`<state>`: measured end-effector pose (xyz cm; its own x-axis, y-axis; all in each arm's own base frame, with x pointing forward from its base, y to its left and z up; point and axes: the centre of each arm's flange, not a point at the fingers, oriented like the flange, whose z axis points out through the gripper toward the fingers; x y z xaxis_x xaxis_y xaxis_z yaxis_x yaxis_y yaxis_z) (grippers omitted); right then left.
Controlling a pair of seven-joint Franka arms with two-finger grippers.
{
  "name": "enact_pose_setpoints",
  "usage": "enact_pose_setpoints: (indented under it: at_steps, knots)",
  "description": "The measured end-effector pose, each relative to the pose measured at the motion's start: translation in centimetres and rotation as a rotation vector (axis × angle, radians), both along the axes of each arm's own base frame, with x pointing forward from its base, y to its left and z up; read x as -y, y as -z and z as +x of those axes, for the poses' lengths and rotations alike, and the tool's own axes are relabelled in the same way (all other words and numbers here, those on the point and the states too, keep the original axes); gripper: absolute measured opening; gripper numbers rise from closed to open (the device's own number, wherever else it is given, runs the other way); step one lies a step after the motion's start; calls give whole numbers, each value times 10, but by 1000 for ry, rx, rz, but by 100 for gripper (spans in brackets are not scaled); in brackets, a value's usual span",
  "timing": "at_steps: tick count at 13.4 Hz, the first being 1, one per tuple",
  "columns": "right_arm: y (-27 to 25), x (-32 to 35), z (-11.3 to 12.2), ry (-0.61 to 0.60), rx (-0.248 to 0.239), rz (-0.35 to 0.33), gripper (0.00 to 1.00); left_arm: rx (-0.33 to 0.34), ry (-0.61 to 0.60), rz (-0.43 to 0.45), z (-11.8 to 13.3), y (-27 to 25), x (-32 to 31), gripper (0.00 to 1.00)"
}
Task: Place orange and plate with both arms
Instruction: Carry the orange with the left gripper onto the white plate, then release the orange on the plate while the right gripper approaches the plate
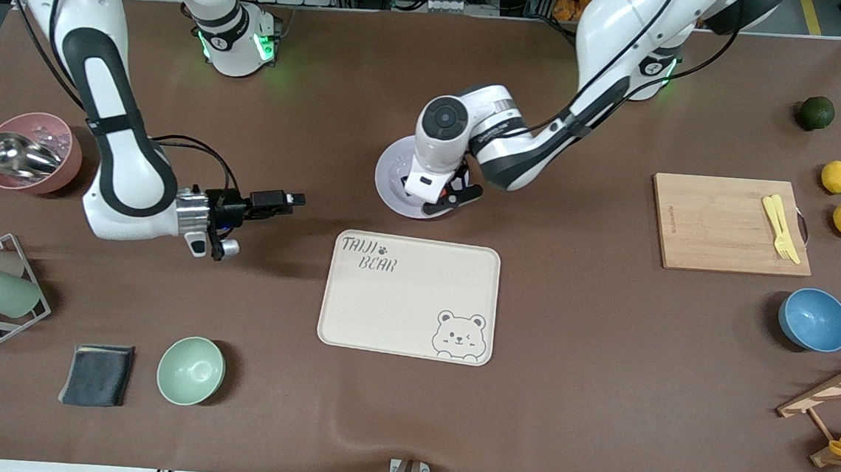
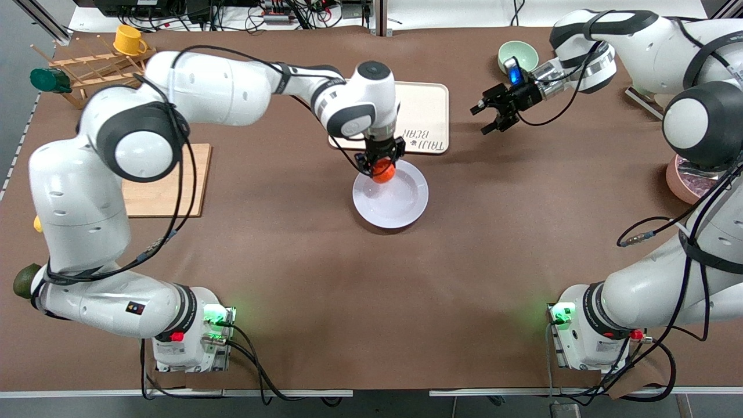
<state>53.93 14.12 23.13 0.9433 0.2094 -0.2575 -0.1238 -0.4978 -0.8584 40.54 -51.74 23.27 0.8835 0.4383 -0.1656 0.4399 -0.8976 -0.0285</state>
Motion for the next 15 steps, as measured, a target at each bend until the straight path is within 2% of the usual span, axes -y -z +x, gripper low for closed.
enact_pose_setpoints:
  at_steps: [4, 7, 9, 12, 15]
  knots:
    - [12, -27, -14, 3, 7, 0, 100, -36, -29, 20, -11, 20, 4, 73]
    - [20, -24, -18, -3, 30, 16, 100, -47, -65, 30, -31, 27, 19, 99]
    - [27, -24, -20, 4, 27, 27, 100, -40, -86, 19, -31, 23, 22, 100]
    - [43, -27, -31, 25, 68, 59, 100, 36, -147, -23, 7, -23, 12, 100]
    - [56, -39, -45, 35, 77, 60, 98, 197, -200, -55, 74, -118, -43, 100]
